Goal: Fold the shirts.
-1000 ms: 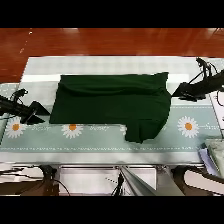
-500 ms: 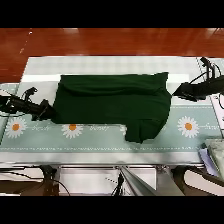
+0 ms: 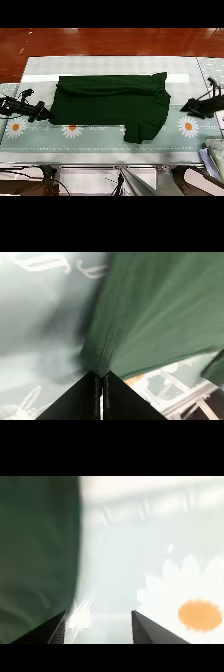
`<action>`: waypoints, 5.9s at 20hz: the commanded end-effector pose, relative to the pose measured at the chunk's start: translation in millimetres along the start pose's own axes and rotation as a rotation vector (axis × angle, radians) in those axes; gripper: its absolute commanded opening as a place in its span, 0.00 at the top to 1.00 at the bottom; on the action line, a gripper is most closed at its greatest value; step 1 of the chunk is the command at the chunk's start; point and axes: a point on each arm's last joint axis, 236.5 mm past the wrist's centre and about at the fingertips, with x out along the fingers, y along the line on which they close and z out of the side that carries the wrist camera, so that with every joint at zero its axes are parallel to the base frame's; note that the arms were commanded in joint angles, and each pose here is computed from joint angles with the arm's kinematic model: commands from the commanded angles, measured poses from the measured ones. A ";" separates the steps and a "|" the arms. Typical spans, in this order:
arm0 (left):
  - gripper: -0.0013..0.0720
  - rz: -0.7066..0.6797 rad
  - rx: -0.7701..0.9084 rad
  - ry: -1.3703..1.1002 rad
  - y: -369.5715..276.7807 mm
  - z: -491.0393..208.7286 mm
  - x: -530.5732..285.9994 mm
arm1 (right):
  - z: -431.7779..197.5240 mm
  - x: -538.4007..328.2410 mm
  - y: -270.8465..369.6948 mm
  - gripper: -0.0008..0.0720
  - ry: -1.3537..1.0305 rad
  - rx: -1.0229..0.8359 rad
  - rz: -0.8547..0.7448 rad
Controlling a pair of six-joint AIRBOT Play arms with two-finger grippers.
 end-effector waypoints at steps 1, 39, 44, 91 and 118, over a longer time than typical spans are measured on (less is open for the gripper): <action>0.96 -0.048 0.019 -0.016 -10.9 3.0 -1.8 | -43.9 33.3 4.1 0.31 0.056 0.072 0.100; 0.93 -0.094 0.369 -0.627 -149.3 198.9 -19.2 | 240.4 37.7 143.6 0.65 -0.607 -0.020 0.218; 0.13 -0.154 0.403 -0.566 -156.8 186.3 -39.4 | 236.0 1.1 111.0 0.36 -0.627 -0.250 0.033; 0.96 -0.330 0.717 0.075 -315.0 -45.0 120.2 | 6.5 -94.2 231.8 0.95 -0.255 -0.436 0.065; 0.96 -0.342 0.574 -0.290 -337.2 -0.4 74.0 | -16.1 -116.1 251.0 0.95 -0.328 -0.517 0.059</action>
